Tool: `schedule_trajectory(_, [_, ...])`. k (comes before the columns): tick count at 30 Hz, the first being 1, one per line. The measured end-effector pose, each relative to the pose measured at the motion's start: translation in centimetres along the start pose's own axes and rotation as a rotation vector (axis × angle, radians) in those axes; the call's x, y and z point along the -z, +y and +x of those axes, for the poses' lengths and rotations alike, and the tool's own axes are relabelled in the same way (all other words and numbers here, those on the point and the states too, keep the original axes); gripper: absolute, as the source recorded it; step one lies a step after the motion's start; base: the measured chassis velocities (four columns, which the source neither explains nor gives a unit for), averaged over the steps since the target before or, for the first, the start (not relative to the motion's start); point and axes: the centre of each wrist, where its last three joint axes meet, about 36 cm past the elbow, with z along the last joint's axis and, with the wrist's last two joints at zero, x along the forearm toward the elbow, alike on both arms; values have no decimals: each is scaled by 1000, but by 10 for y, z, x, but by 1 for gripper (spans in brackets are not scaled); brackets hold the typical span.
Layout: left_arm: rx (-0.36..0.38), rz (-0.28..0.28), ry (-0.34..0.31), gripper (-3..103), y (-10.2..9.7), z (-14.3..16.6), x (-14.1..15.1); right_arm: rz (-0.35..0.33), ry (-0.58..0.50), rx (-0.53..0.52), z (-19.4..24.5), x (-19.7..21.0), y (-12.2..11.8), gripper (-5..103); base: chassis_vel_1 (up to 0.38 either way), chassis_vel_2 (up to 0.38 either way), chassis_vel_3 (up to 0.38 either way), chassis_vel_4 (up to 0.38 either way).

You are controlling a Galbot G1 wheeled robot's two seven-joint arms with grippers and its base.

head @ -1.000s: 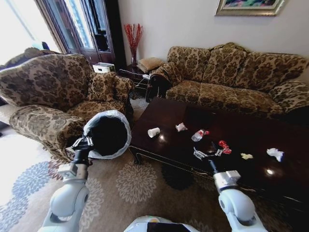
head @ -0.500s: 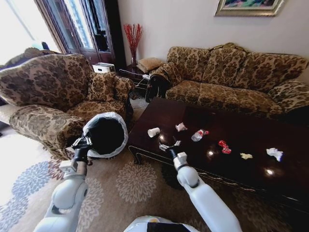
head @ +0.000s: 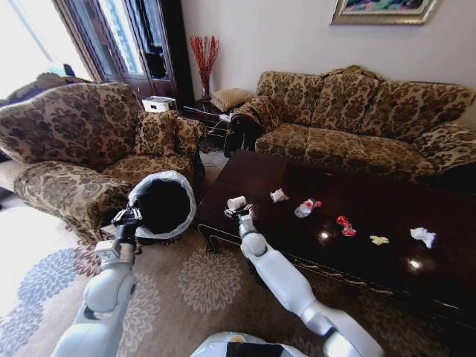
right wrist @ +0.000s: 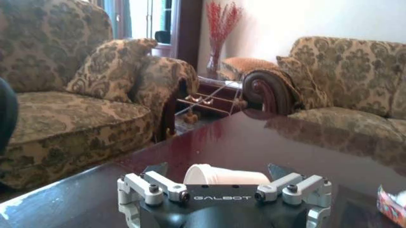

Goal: Move to the front of the table and place the trash on the table into the trash bin.

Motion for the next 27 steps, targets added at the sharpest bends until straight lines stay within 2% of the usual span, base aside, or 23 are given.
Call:
schedule_trajectory(12, [4, 1, -5, 4, 1, 0, 1, 15, 56, -80, 2, -5, 3, 100, 0, 0, 0, 0])
schedule_trajectory(25, [3, 5, -7, 4, -1, 0, 1, 19, 90, -97, -8, -13, -5, 100, 0, 0, 0, 0])
schedule_trajectory(27, [4, 4, -7, 4, 0, 1, 1, 15, 89, -95, -10, -13, -6, 91, 0, 0, 0, 0])
